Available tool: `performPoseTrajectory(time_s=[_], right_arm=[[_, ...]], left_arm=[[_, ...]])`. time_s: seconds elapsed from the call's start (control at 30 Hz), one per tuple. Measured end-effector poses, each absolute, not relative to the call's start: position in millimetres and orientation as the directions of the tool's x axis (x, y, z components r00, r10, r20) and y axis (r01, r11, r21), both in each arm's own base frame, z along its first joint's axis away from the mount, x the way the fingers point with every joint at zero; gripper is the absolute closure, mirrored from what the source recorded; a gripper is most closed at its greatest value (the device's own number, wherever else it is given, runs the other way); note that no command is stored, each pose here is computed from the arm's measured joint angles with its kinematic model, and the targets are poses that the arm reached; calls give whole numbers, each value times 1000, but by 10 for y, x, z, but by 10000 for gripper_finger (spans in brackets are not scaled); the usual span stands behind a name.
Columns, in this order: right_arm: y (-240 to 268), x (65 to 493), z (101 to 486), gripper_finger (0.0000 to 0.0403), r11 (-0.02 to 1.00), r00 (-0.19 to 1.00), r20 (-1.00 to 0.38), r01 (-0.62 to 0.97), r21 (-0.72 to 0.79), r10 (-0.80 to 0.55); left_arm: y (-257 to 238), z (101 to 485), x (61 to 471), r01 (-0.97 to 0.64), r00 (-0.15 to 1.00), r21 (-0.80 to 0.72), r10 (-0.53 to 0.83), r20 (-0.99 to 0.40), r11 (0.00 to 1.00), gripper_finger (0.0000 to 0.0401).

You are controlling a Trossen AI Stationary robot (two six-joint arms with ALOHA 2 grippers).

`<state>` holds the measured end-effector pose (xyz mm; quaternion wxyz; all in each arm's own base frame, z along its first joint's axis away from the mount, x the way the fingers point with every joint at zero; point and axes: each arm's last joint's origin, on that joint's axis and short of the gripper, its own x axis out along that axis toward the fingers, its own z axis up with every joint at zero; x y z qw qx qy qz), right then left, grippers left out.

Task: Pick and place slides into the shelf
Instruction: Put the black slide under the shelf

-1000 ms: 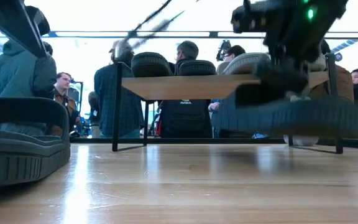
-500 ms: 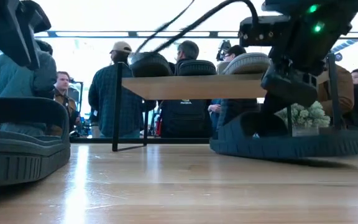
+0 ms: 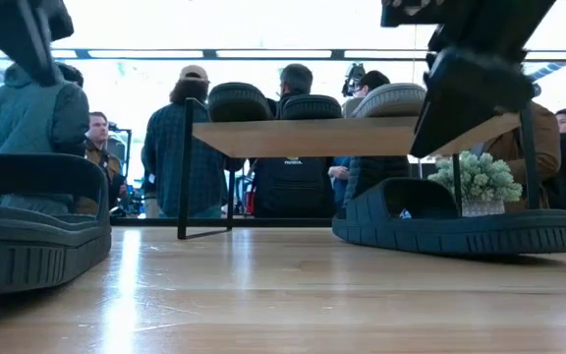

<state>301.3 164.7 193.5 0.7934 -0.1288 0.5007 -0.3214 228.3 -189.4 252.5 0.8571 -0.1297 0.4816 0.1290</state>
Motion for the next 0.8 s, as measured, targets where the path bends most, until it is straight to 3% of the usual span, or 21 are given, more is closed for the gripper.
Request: performPoseTrajectory(time_s=[0.23,0.6,0.8], right_arm=[[1758,2885,2082,147,790,342,-717,360,-497,-607],[1797,2835,2098,147,788,330,-719,338,-515,-612],[1800,2840,2100,147,787,331,-720,362,-500,-610]], left_arm=[[-2229,2281,2285,-323,462,-42,119,-879,945,312],[-2479,1942,2451,-361,294,321,433,-852,876,312],[-2454,1771,2451,-406,234,415,531,-814,815,313]])
